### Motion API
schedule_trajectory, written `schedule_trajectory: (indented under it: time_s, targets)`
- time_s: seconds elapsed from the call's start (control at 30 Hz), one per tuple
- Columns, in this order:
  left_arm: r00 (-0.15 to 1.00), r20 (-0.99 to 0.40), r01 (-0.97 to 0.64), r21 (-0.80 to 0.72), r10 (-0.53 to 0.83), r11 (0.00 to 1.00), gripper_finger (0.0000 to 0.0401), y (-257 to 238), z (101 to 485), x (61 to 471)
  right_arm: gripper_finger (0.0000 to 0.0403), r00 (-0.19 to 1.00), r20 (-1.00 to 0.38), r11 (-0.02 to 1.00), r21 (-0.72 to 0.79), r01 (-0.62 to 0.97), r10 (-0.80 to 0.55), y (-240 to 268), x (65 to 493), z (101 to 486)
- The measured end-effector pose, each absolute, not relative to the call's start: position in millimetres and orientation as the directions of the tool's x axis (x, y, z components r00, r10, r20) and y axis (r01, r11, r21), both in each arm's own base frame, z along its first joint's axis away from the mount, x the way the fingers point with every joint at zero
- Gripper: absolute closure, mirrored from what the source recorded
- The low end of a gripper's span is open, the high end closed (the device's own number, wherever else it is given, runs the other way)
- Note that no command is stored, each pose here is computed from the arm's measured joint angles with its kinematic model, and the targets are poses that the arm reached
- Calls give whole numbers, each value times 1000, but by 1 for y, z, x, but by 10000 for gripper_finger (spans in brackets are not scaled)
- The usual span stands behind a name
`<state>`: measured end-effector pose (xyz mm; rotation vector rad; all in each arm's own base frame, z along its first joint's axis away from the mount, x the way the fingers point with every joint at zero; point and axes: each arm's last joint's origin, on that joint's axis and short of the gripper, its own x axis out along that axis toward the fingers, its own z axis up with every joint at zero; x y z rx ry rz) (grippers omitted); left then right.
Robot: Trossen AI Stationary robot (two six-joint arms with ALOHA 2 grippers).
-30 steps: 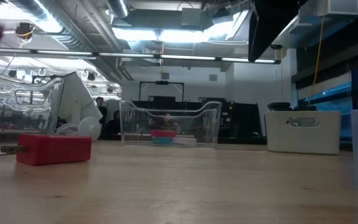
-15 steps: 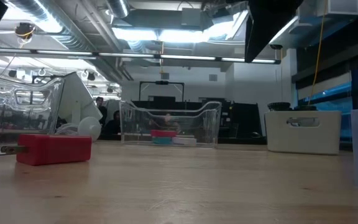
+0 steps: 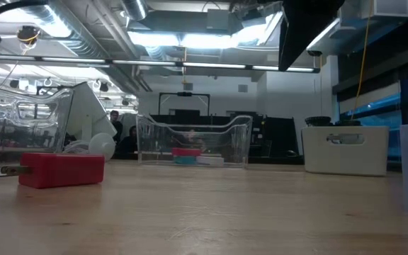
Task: Pick & Place Office items
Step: Put the top right red USB adapter into the left clear bin
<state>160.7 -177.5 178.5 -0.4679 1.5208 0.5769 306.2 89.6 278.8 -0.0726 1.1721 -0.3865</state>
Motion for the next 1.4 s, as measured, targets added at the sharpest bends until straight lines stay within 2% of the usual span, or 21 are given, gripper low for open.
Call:
schedule_trajectory:
  time_s: [0.17,0.3,0.47,0.63,0.77,1.4]
  targets:
    - [-30,-998,-393,69,62,917,278,-177,178,161,138,333,-883,933,-251,259,-331,90,306,279]
    - [-12,-997,-201,73,72,977,277,-177,178,161,138,343,-881,934,-242,262,-325,90,307,279]
    - [-3,-999,-43,49,49,998,277,-179,178,163,138,343,-881,934,-242,262,-325,90,307,279]
    - [-16,-998,31,-60,-59,998,277,-186,178,165,138,343,-882,934,-242,262,-325,90,308,279]
    - [-17,-997,86,-76,-75,993,276,-188,178,164,138,343,-882,935,-243,260,-325,90,307,279]
    - [-28,-996,-106,-84,-88,991,249,-189,178,163,138,342,-882,935,-244,259,-324,90,307,279]
